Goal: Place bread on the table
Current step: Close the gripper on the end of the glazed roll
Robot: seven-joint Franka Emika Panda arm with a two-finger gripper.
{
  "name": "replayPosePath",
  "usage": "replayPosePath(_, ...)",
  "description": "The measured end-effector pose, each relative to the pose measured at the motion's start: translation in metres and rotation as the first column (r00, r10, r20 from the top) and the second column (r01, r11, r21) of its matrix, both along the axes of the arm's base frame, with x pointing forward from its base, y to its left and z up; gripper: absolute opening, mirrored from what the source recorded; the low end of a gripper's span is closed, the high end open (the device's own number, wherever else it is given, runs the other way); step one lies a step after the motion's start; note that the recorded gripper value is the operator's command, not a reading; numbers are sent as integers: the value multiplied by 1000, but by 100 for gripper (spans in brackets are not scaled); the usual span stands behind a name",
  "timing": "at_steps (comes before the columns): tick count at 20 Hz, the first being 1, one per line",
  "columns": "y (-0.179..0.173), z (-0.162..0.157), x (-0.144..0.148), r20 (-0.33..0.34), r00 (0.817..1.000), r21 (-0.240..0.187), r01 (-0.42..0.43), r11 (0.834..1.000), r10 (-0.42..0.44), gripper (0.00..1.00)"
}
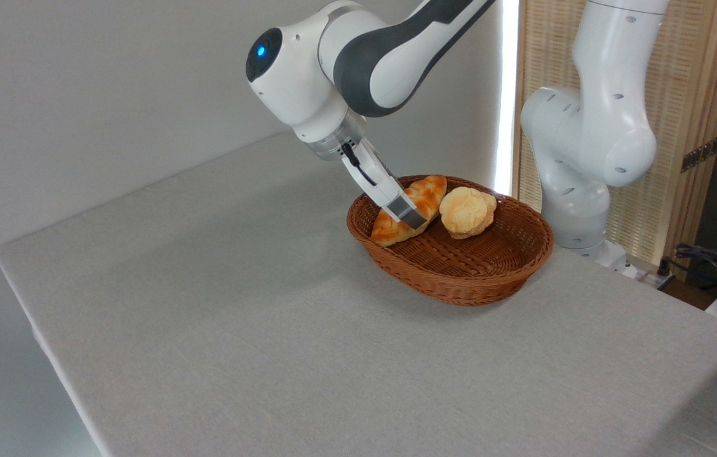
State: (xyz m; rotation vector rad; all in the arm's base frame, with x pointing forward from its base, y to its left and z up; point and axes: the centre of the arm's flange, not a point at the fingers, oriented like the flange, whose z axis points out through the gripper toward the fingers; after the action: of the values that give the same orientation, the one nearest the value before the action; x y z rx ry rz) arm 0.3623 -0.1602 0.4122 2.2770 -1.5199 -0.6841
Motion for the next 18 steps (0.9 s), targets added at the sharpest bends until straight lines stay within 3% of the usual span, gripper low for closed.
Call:
replayPosePath(3,-3,-7,2,-6,1000,3,5,1000,-5,100)
replayPosePath(8,-4,-9,2,-7,1000,4,5,1000,-5,64)
replayPosePath(9,-4,-9,2,-7,1000,3,5,1000,-5,62)
replayPosePath(18,-4,-13,3,-18,1000,7,5,1000,-5,61)
